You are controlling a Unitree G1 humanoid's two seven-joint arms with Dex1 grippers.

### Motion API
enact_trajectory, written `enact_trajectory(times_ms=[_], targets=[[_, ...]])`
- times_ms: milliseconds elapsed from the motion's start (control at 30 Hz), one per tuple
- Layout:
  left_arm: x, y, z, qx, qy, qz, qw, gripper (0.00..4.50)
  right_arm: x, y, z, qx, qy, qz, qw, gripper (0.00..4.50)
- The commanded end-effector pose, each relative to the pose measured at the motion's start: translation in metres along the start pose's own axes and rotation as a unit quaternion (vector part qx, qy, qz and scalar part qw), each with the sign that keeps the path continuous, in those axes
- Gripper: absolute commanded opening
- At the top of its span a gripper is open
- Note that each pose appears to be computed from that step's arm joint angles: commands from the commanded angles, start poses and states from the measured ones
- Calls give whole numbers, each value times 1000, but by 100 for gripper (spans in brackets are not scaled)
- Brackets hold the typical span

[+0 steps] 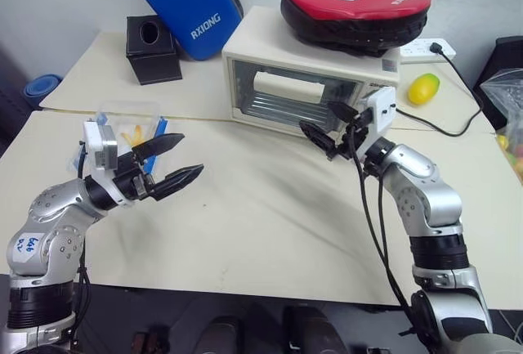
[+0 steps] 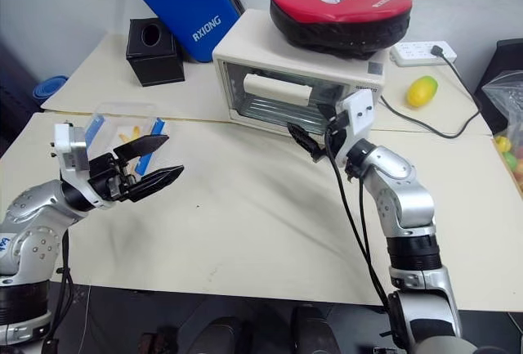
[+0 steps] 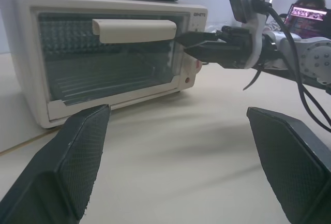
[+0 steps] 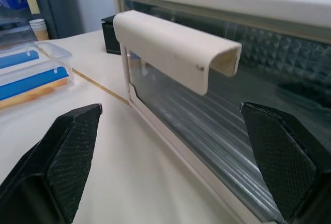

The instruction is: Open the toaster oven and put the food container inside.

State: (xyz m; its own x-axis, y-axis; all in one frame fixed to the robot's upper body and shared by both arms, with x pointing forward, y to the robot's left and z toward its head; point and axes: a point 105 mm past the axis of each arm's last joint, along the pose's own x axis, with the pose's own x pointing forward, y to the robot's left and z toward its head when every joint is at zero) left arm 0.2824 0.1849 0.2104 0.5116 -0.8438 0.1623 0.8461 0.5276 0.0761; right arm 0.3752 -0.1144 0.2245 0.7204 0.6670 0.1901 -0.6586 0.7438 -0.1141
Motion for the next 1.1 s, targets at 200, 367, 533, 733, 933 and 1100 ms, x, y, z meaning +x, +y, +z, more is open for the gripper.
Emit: enact_trajectory(times_ms=[200,367,533,733,933,1100], targets=[[0,1,15,2,-26,-2,1000,450,9,37,16,-34,-31,104,993,446],[14,20,22,-2,-24,14,1000,410,-12,65,-9,-49,17,171,984,450],[50,51,40,16,-60,46,997,280,-26,76,-30,-81,49,192,977,450],[94,79,35,53,-32,68,996,99,-33,78,-43,-98,57,190,975,450],[106,94,7,87,40,79,992,1,-40,70,-50,-105,60,164,979,450],[107,83,-18,79,84,31,993,1,-58,64,-60,-99,65,137,984,450]])
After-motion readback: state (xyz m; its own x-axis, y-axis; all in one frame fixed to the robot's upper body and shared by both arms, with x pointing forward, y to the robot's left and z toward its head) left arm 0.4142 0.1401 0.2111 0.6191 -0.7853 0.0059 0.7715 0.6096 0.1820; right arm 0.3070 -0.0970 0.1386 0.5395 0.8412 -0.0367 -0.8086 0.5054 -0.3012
